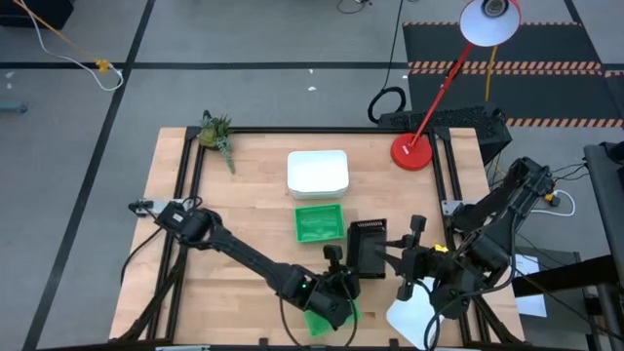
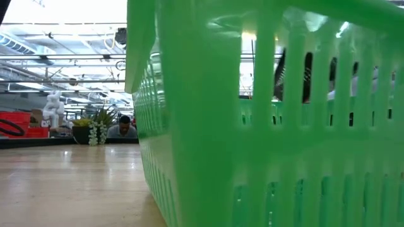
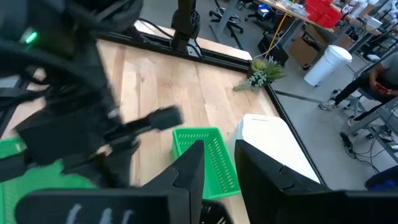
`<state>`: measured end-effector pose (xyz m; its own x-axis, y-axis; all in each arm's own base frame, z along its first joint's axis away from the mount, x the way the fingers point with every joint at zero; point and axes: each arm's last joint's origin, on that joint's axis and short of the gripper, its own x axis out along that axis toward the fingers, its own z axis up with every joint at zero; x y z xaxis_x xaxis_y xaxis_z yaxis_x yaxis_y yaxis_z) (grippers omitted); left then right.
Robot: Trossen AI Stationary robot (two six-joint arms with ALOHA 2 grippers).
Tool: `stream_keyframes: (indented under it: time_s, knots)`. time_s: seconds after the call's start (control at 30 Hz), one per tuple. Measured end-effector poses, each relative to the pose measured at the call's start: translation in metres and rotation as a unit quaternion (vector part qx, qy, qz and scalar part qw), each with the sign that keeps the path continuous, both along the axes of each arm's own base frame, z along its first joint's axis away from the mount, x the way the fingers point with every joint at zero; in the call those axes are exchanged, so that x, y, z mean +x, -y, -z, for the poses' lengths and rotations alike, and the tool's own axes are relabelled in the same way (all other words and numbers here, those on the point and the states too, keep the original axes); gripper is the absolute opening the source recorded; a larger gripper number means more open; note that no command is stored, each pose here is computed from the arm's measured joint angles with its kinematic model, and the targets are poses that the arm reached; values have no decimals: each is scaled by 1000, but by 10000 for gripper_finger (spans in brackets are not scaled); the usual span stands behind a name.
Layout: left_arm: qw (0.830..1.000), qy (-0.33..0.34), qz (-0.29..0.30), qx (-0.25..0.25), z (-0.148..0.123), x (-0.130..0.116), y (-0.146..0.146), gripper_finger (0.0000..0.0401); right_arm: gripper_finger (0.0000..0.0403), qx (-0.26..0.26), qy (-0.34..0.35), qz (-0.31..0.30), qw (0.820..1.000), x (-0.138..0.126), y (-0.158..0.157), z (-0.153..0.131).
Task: Stack baskets by color
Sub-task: Stack the top black bin on the bottom stacked black bins
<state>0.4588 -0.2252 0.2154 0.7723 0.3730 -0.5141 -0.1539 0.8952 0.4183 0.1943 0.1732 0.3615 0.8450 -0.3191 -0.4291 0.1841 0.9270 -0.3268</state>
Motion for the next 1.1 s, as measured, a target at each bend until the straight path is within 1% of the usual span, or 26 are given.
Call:
stream_keyframes:
  time_s: [0.13, 0.23, 0.43, 0.63, 0.87, 1.1]
  knots:
    - [1000, -14, 5, 4, 11, 2, 0, 5, 84, 6, 1, 5, 1000, -2, 2, -1]
    - [1000, -12, -1, 9, 11, 3, -1, 5, 84, 6, 1, 4, 1000, -2, 2, -1]
    - [1000, -12, -2, 3, 12, 3, -1, 5, 84, 7, 1, 4, 1000, -1, 2, -1]
    - [1000, -21, -5, -20, 14, 2, -2, 5, 84, 13, -5, -2, 1000, -1, 1, 0]
    - [999, -25, -14, -16, 15, 1, -4, 5, 84, 16, -5, -4, 1000, -1, 1, 0]
    - [998, -43, -19, -42, 18, 4, -14, 8, 84, 17, -4, -4, 1000, -1, 1, -1]
